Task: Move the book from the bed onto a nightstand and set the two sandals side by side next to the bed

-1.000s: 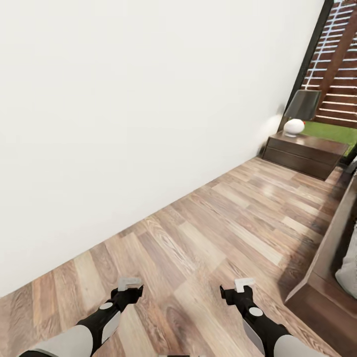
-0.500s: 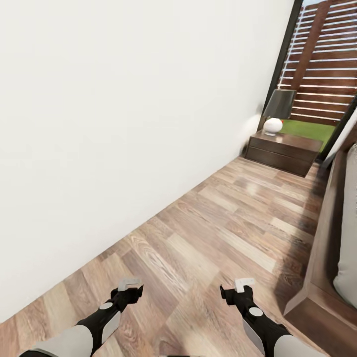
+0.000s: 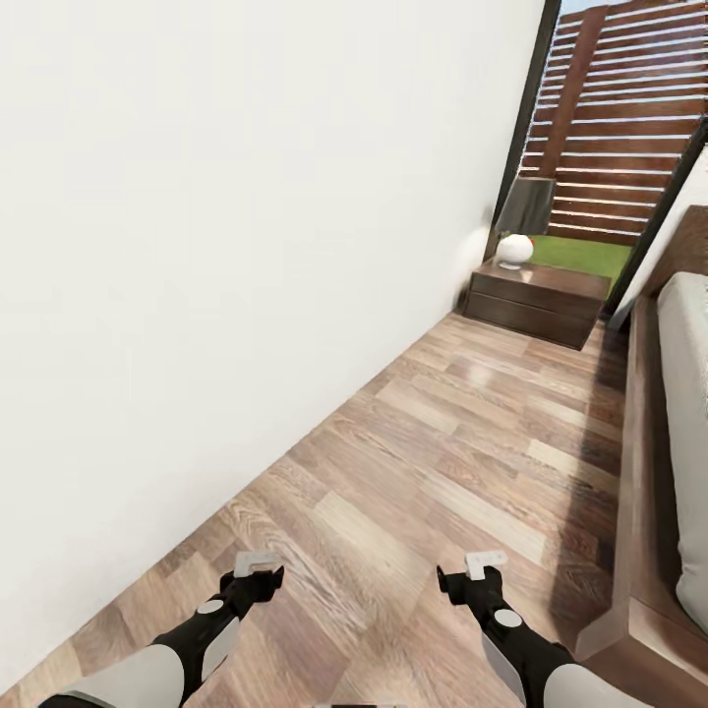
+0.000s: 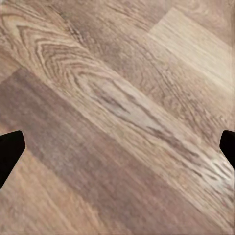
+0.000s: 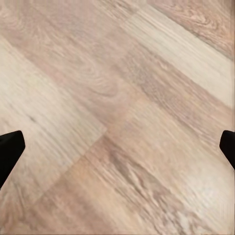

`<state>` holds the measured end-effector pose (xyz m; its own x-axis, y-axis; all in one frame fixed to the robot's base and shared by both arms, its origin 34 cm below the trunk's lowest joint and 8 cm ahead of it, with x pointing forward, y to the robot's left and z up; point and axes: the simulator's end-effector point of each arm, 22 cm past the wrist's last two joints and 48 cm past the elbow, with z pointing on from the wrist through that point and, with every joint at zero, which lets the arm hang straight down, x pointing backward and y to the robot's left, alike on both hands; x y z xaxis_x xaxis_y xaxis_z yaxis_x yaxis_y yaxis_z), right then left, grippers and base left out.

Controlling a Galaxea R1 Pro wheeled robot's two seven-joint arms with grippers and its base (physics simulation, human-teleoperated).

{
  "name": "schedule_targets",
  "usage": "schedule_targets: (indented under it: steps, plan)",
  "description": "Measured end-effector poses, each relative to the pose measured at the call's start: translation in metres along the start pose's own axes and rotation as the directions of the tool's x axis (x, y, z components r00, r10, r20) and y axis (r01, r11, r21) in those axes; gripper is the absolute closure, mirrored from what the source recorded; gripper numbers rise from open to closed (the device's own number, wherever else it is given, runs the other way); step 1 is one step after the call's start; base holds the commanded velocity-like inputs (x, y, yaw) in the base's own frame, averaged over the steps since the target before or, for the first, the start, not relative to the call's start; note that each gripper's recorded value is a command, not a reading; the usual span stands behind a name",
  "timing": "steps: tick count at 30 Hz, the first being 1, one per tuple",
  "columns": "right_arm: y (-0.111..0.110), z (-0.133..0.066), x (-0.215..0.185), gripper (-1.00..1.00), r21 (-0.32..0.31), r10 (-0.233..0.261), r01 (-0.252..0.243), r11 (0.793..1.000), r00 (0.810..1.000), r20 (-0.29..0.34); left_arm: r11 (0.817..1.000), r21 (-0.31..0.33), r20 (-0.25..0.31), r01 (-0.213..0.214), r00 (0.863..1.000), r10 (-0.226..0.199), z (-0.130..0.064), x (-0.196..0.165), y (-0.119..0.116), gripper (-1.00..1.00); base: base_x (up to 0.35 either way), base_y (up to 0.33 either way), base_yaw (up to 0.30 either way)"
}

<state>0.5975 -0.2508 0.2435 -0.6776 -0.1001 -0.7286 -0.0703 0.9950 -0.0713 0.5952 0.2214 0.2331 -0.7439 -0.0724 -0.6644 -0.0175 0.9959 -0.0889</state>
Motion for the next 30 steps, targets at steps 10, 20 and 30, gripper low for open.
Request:
schedule_targets:
  steps: [10,20,30]
  plan:
    - [-0.0002,0.0000,0.0000,-1.00,0.001,-0.001,0.001,1.000,1.000,0.000,1.000,0.000,-0.001,0.000,1.000,0.000,0.0000,0.0001,0.0000,-1.00,0.332,0.093,-0.198]
    - [-0.0003,0.0000,0.0001,-1.00,0.001,-0.001,0.001,1.000,1.000,0.000,1.000,0.000,0.000,0.000,1.000,0.000,0.0000,0.0000,0.0000,-1.00,0.332,0.017,-0.224]
    - [-0.0001,0.0000,0.0002,-1.00,0.000,0.000,0.000,1.000,1.000,-0.001,1.000,0.000,0.000,0.002,1.000,-0.002,0.0000,0.0000,0.0001,-1.00,0.332,0.000,-0.261]
